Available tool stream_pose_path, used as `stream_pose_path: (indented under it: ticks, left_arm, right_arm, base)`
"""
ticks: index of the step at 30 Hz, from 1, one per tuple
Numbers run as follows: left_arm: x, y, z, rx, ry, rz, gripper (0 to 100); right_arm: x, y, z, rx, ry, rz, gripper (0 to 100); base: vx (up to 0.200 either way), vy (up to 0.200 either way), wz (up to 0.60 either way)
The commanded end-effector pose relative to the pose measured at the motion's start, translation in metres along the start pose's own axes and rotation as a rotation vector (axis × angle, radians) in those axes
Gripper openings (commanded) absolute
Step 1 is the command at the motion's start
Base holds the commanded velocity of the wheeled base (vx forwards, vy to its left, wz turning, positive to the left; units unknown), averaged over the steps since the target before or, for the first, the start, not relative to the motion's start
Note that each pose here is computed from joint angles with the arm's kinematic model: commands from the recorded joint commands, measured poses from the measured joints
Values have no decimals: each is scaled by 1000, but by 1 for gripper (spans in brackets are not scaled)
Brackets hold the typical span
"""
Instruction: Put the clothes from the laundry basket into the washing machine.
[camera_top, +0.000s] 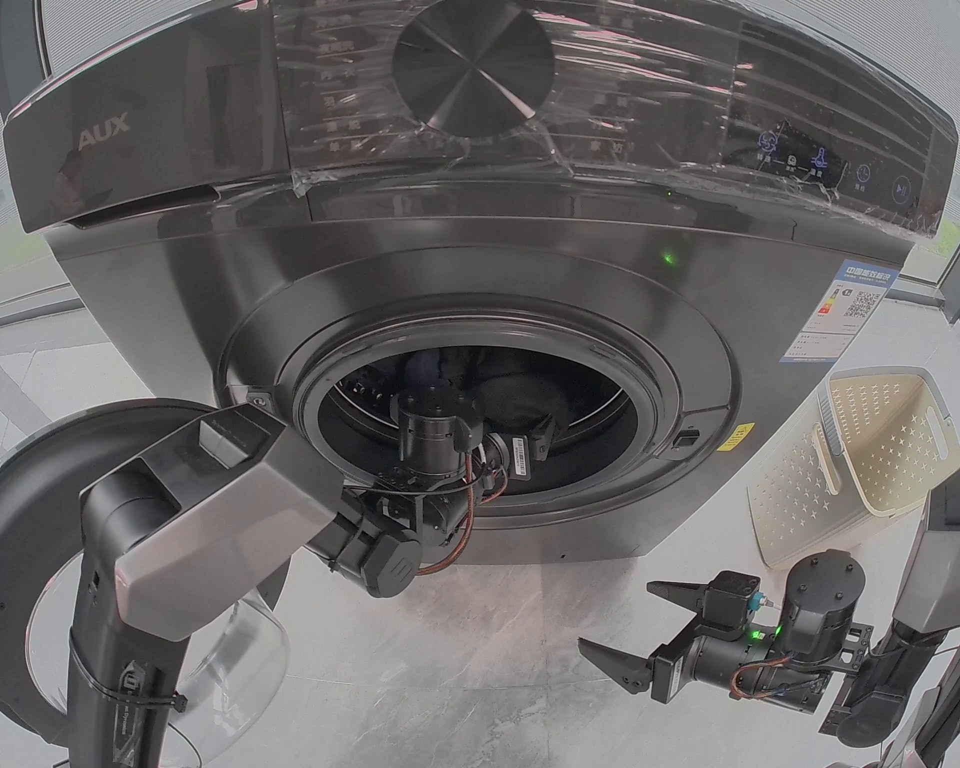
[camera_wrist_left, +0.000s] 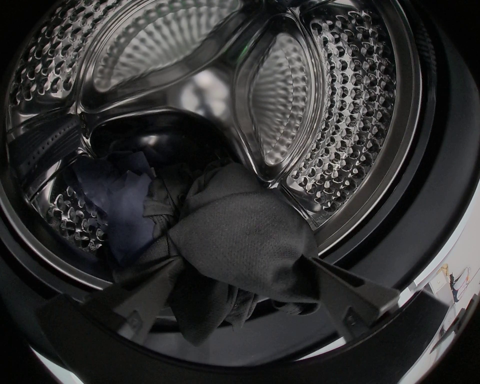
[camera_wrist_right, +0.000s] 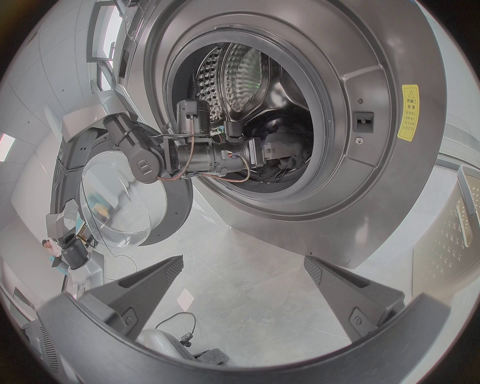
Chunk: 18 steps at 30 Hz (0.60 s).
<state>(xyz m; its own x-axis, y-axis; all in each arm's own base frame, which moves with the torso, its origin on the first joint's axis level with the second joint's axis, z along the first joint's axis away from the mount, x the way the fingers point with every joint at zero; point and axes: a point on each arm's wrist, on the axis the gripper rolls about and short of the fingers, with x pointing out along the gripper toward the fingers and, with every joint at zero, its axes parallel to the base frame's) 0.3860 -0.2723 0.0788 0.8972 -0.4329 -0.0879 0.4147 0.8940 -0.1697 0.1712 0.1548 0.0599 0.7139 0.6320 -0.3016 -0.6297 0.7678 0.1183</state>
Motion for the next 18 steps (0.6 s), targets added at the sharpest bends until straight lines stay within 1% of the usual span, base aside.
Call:
stream_pose_path:
  ticks: [1,6,7,8,9,11,12,14,16,17,18]
  left_arm:
    - [17,4,-19,13,13,5,0]
    - [27,6,-22,10,-5,8,0]
    - [33,11,-20,5,-25,19,0]
    - [34,10,-19,4,-30,20,0]
    - [40,12,-15,-2,-53,31,0]
    - [41,12,-14,-3,-58,31,0]
    - [50,21,0,-16,-117,59,0]
    - [61,28,7,-31,-195,92,0]
    - [67,31,20,-46,-273,109,0]
    - [68,31,21,-47,-279,109,0]
    - [70,33,28,-51,-304,109,0]
  right_arm:
    - [2,1,-2,-1,10,3,100]
    - [1,2,-3,1,12,8,100]
    - [2,3,-3,0,12,9,100]
    - [2,3,-3,0,12,9,100]
    - [3,3,-4,0,15,9,100]
    - [3,3,-4,0,15,9,100]
    - [3,2,-5,0,25,7,100]
    - [3,2,-5,2,24,6,100]
    - [3,2,-6,2,26,6,100]
    - [3,2,-6,2,26,6,100]
    - [3,2,-5,1,25,7,100]
  base:
    - [0,0,0]
    - [0,0,0]
    - [0,0,0]
    - [0,0,0]
    - [0,0,0]
    - [0,0,0]
    - [0,0,0]
    - [0,0,0]
    - [0,0,0]
    - [0,0,0]
    - [0,0,0]
